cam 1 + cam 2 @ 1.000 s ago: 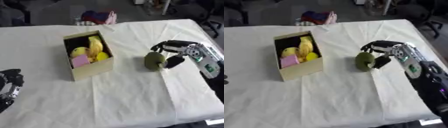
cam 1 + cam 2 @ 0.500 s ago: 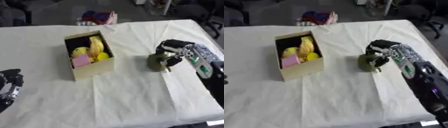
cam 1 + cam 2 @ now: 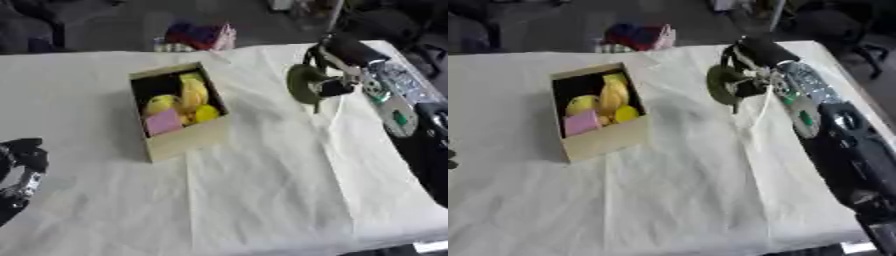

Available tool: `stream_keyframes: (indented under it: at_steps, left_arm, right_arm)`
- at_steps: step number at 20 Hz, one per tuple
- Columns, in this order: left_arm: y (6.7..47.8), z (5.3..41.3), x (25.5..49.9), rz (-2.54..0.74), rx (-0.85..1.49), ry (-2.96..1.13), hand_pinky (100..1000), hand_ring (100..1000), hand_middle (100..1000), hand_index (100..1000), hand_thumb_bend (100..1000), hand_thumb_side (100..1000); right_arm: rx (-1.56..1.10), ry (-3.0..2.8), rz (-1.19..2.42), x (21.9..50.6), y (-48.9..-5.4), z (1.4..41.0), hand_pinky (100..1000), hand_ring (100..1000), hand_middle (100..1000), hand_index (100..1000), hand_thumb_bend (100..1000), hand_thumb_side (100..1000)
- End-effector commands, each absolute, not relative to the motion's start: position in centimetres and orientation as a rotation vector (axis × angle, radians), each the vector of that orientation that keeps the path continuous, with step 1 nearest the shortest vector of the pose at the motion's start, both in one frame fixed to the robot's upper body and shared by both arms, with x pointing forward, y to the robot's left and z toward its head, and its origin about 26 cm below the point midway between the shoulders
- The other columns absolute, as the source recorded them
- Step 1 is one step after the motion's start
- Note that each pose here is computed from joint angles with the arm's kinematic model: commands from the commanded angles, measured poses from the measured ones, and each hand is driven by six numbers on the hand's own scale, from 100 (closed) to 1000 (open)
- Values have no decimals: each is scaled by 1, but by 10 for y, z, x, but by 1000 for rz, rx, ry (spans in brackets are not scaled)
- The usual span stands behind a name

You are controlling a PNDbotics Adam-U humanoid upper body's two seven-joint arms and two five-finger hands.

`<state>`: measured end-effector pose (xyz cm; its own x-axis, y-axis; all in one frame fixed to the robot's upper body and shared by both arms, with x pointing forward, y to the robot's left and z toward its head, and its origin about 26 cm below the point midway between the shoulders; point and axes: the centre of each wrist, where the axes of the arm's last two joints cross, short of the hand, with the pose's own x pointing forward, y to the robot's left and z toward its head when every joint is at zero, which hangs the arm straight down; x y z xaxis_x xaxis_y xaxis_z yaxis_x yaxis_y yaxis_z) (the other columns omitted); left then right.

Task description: Pick up objects on the table and place them in the box.

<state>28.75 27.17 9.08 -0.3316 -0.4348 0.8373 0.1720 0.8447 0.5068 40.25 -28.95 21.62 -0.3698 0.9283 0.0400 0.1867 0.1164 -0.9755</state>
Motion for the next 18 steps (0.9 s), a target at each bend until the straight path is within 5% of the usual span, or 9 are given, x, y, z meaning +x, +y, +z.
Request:
stream_keyframes:
  at_steps: [1, 8, 18]
  left_arm:
    - [273, 96, 287, -635, 210, -1824, 867, 620, 611, 780, 223, 574]
    - [271, 95, 287, -636, 195, -1823, 868, 620, 611, 780, 223, 576]
    - [268, 94, 288, -640, 174, -1825, 869, 619, 612, 780, 223, 578]
  right_arm:
    - [-1065, -1820, 1296, 405, -265, 245, 733, 517, 278, 369, 100, 100]
    - [-890, -1901, 1415, 427, -207, 255, 732, 514, 283, 375, 106, 100]
    - [-598, -1706, 1599, 456, -146, 189, 737, 537, 326, 418, 110, 100]
